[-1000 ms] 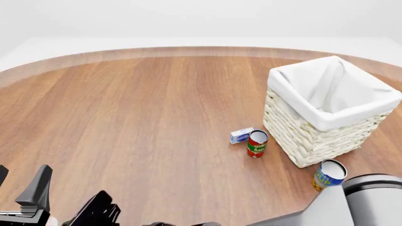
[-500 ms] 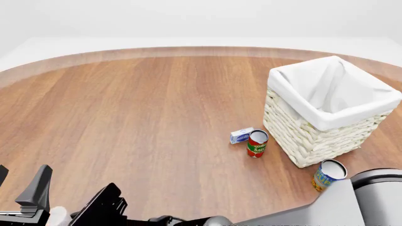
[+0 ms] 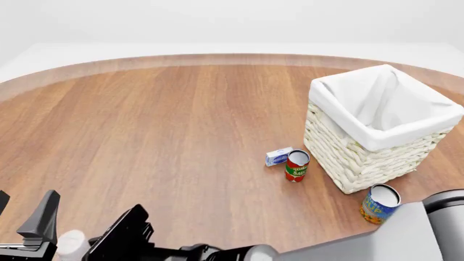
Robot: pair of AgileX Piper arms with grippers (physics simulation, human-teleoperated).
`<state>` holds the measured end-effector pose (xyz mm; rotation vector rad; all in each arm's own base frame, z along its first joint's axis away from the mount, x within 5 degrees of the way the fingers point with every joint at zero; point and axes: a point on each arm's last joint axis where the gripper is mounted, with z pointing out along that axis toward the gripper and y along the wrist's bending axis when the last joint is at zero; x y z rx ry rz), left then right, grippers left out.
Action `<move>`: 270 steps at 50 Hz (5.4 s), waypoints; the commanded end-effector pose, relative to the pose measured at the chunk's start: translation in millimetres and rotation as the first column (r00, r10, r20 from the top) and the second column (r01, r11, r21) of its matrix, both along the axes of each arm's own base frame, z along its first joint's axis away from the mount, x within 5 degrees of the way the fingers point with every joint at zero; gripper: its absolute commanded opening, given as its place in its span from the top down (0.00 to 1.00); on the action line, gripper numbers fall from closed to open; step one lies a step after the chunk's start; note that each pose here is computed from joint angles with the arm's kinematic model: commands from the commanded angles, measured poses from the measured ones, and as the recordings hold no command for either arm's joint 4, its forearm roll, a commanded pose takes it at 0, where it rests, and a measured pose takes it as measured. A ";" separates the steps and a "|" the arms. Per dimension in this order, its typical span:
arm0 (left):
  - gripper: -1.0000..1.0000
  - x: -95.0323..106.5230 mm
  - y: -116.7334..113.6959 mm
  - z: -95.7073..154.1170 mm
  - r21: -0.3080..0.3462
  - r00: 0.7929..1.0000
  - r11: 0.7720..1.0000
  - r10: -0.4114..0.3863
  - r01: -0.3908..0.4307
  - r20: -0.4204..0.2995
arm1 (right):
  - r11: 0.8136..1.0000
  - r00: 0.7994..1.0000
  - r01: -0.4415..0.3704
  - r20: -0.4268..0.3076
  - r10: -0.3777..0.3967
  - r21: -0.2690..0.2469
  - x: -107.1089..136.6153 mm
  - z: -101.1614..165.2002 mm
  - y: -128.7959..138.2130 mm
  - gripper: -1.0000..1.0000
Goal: Pick up the ketchup, and put it in the basket.
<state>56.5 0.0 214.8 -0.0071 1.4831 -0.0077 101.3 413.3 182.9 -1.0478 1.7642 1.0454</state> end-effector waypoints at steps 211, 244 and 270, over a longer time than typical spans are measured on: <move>0.00 0.1 0.0 -0.5 0.009 1.000 1.000 0.001 -0.001 -0.002 | 0.618 0.672 0.687 -0.009 -0.741 0.383 207.7 143.2 -241.0 1.00; 0.00 0.1 0.0 -0.5 0.009 1.000 1.000 0.001 -0.001 -0.002 | 0.360 0.436 0.798 -0.052 -0.898 0.483 204.0 160.1 -346.9 1.00; 0.00 0.1 0.0 -0.5 0.009 1.000 1.000 0.001 -0.001 -0.002 | 0.194 0.275 0.837 -0.086 -0.957 0.512 175.4 171.5 -404.2 1.00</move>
